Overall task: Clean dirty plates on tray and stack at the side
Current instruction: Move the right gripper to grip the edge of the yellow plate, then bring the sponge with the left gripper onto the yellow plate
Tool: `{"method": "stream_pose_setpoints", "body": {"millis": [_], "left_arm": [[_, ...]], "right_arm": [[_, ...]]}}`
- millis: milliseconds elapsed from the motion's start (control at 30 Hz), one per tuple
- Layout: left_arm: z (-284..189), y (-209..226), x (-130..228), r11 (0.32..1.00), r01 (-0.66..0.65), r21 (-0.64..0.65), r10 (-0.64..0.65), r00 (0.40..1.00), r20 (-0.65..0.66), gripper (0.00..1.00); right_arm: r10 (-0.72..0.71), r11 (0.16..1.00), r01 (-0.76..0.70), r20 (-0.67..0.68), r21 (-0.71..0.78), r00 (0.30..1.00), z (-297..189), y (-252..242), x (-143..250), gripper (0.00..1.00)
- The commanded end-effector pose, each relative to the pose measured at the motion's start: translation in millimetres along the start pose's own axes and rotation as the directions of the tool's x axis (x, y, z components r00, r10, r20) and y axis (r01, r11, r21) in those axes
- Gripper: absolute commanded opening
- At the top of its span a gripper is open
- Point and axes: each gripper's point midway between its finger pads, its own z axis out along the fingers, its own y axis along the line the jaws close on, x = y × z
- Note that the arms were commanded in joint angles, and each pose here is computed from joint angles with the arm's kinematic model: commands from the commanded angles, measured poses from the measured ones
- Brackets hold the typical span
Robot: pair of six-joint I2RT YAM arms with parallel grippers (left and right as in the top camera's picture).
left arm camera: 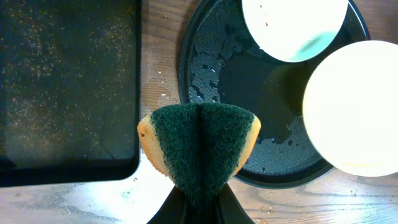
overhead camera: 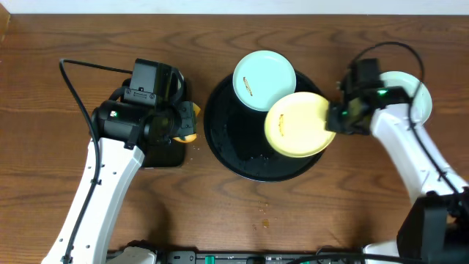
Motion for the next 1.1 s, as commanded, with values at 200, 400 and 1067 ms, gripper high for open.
{"method": "stream_pose_setpoints", "body": {"millis": [200, 400, 1067], "left_arm": [[3.8, -15.9, 14.0, 0.993, -0.120, 0.012, 0.120, 0.992, -0.037, 0.08], [12.4, -50.3, 25.6, 0.972, -0.223, 0.070, 0.225, 0.974, -0.025, 0.08], [147.9, -139.3, 41.6, 0.870, -0.349, 0.348, 0.365, 0.931, 0.020, 0.08]], "right_arm": [[0.073, 0.980, -0.086, 0.077, 0.178, 0.994, 21.4, 20.0, 18.0, 0.01], [0.112, 0.979, -0.128, 0.109, 0.157, 0.988, 25.6, 22.5, 12.6, 0.02], [0.021, 0.989, -0.020, -0.003, 0.145, 1.000, 55.9, 15.9, 52.7, 0.01]]}}
